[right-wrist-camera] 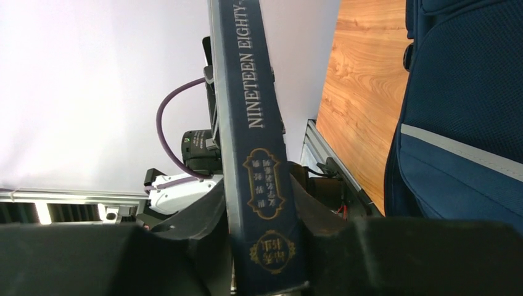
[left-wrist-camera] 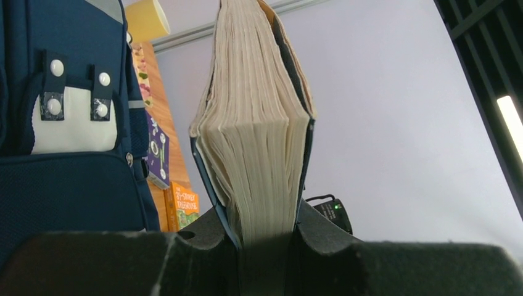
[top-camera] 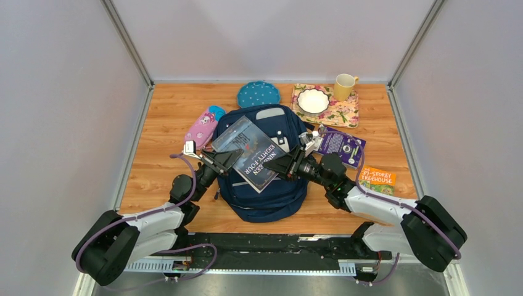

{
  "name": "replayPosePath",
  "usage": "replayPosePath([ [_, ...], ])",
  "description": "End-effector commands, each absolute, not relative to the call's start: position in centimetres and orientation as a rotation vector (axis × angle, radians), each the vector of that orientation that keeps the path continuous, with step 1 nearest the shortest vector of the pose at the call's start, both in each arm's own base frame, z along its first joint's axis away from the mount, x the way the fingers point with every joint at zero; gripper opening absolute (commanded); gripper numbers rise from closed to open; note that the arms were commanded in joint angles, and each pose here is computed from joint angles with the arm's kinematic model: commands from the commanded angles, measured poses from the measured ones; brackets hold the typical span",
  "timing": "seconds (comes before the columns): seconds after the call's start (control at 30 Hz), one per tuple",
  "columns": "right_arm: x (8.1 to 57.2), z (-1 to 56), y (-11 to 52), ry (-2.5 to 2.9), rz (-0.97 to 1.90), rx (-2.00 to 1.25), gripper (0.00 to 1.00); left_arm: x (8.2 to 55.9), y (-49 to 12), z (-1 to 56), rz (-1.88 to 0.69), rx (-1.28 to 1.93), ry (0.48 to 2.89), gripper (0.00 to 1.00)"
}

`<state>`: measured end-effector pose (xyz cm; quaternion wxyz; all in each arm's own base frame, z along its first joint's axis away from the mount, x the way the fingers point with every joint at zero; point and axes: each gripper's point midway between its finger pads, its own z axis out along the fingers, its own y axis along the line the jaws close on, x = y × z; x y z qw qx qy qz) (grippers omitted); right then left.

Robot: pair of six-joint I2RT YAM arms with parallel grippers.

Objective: Pack the student bag
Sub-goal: Pick up the book from the center of the board, then place the book in the student bag.

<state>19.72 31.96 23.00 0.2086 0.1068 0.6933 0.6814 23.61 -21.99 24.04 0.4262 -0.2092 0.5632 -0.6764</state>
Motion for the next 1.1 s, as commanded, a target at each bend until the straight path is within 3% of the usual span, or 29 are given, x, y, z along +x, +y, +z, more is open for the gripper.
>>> replayPosePath([
  [0.0, 20.2, 27.9, 32.3, 1.739, 1.971, 0.22, 0.23, 20.2, -21.2, 32.0, -1.874, -0.335, 1.08, 0.0],
  [0.1, 20.3, 27.8, 31.8, 1.73, 1.939, 0.237, 0.02, 20.2, -21.3, 31.1, -1.879, -0.351, 1.115, 0.02],
  [0.13, 20.4, 27.6, 31.6, 1.731, 1.91, 0.225, 0.0, 20.3, -21.5, 30.7, -1.878, -0.351, 1.137, 0.1],
  [0.17, 20.5, 27.0, 31.4, 1.761, 1.87, 0.237, 0.0, 20.1, -21.8, 30.4, -1.878, -0.334, 1.16, 0.2],
  [0.2, 20.5, 26.9, 31.2, 1.769, 1.841, 0.232, 0.0, 20.5, -22.3, 29.2, -1.862, -0.345, 1.225, 0.4],
  [0.27, 20.6, 26.3, 30.0, 1.802, 1.716, 0.225, 0.0, 20.4, -23.2, 28.5, -1.833, -0.291, 1.298, 0.55],
  [0.3, 20.7, 26.1, 29.5, 1.81, 1.665, 0.224, 0.0, 21.1, -24.1, 27.0, -1.785, -0.291, 1.41, 0.75],
  [0.37, 20.8, 26.3, 27.3, 1.806, 1.521, 0.24, 0.0, 21.4, -25.5, 22.2, -1.604, -0.206, 1.693, 0.75],
  [0.47, 20.6, 26.6, 23.8, 1.801, 1.333, 0.273, 0.0, 22.3, -24.9, 19.7, -1.316, -0.088, 1.9, 0.75],
  [0.77, 19.5, 26.7, 14.0, 1.757, 0.926, 0.43, 0.0, 22.0, -22.4, 17.8, -0.834, 0.305, 2.102, 0.76],
  [1.07, 18.2, 26.7, 10.8, 1.805, 0.785, 0.464, 0.0, 17.2, -27.7, 16.1, -0.66, 0.907, 2.024, 0.77],
])
